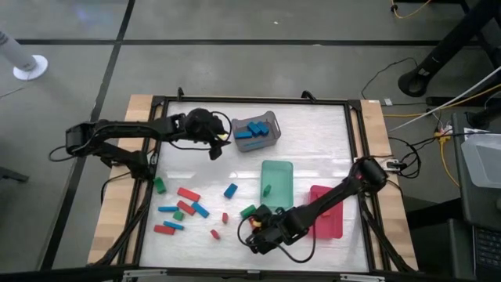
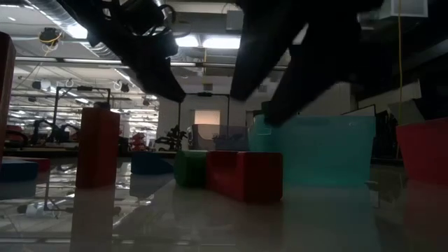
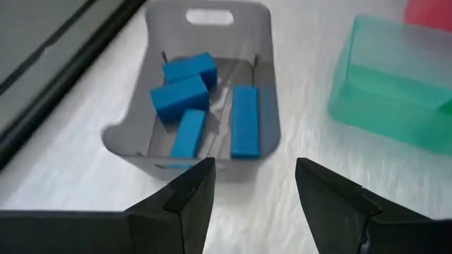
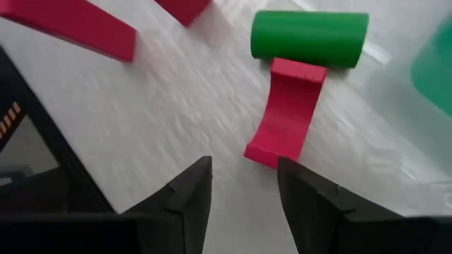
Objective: Sort blocks
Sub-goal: Put the red arch block into the pink bin
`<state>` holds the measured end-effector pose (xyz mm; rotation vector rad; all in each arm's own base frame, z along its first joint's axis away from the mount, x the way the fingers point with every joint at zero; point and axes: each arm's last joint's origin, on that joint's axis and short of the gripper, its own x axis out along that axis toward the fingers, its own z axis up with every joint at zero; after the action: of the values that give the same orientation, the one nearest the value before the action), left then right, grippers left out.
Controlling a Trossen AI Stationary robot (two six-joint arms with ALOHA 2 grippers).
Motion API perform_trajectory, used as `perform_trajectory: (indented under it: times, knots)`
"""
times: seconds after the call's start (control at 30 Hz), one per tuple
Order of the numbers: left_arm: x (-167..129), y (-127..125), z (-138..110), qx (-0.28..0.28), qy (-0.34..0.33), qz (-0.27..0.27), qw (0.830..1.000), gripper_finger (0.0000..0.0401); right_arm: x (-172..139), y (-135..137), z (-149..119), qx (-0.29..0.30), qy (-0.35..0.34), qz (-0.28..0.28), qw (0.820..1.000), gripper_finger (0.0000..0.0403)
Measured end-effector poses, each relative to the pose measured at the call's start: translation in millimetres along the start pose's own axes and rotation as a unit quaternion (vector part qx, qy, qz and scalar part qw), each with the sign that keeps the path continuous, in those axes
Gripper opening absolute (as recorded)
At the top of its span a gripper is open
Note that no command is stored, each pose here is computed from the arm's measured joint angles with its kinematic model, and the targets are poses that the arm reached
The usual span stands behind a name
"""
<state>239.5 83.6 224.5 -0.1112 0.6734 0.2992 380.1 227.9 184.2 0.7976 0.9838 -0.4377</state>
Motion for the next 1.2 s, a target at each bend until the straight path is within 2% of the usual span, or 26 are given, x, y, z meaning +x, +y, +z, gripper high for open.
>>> perform_trajectory:
  times: [0.37, 0.8, 1.2]
  knots:
    - [0.0, -9.1, -1.9, 0.02, 0.01, -0.014, 1.0, 0.0184, 23.8, -2.4, -5.2, 0.011, -0.029, -0.016, 0.999, 0.0163]
    - [0.0, -11.2, -2.0, 0.021, 0.01, -0.017, 1.0, 0.0184, 4.7, 14.4, 6.1, -0.009, -0.065, -0.032, 0.997, 0.0163]
    - [0.0, -11.2, -4.2, 0.021, 0.021, -0.017, 0.999, 0.0184, 13.7, 11.8, 3.1, 0.004, -0.061, -0.044, 0.997, 0.0163]
